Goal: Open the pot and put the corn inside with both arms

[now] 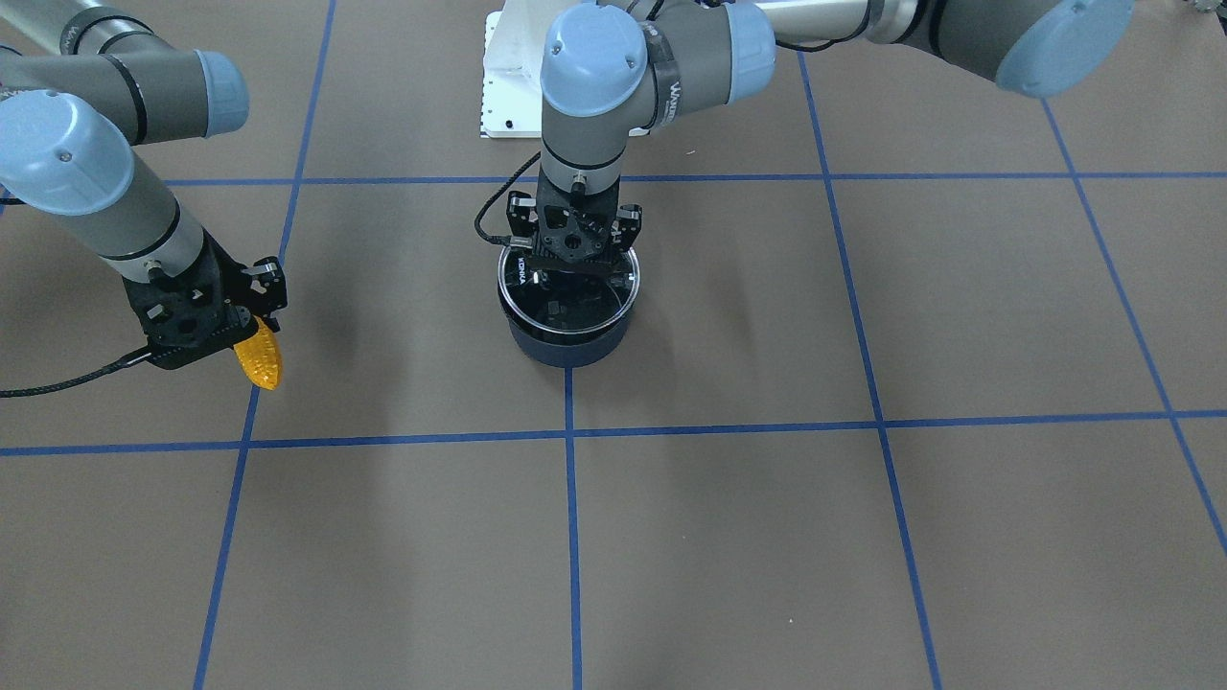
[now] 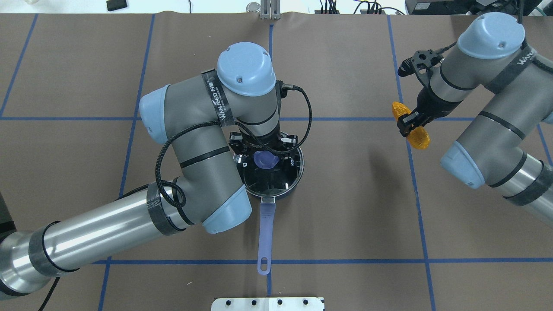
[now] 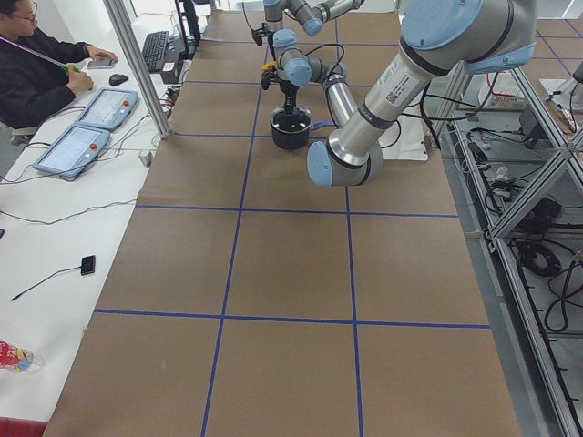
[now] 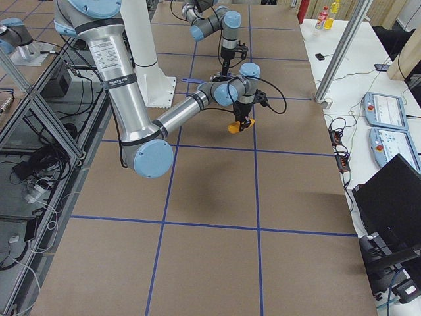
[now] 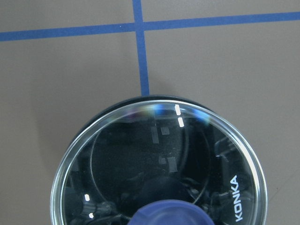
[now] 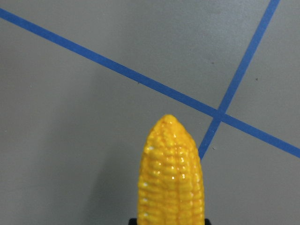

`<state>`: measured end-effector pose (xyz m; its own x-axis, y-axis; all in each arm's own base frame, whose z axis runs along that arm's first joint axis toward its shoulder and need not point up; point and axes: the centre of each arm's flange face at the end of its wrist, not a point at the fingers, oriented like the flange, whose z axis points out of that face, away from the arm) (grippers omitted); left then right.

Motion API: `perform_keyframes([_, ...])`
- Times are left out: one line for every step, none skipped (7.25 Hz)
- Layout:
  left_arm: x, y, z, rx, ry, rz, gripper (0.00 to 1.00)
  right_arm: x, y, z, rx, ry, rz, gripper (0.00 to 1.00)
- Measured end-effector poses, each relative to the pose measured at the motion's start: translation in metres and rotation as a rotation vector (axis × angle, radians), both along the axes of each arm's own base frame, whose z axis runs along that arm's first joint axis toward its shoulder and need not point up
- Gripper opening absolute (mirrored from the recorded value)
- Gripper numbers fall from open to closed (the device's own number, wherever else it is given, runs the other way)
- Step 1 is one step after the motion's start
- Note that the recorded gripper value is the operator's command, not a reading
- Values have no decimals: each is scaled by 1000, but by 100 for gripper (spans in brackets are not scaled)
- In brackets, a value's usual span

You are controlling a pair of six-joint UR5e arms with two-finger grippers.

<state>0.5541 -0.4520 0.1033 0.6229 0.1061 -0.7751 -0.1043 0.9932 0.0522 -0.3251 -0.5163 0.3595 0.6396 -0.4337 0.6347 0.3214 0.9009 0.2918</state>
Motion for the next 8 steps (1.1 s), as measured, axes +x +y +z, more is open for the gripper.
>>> perform_keyframes([-8,-6,-1,10,4,-8,55,-7,1,-14,14,-16,-7,41])
perform_keyframes([-18,-15,-1,27,6,-14,54,-16,3,-29,28,-34,-18,41])
perform_keyframes([-31,-25,3,48,5,-18,53,-28,7,-49,35,-59,-26,41])
perform_keyframes([-49,-33,14,73,2,-17,53,-47,14,-74,28,-87,-24,41])
perform_keyframes([-72,-39,32,104,-4,-13,53,-67,23,-102,17,-119,-19,41])
perform_keyframes([-93,-45,50,129,-13,-11,53,-85,32,-128,11,-146,-20,41])
perform_keyframes([-109,-48,64,146,-22,-9,53,-102,40,-149,10,-166,-27,41])
perform_keyframes([-122,-51,76,163,-30,-5,53,-123,45,-167,16,-177,-44,42])
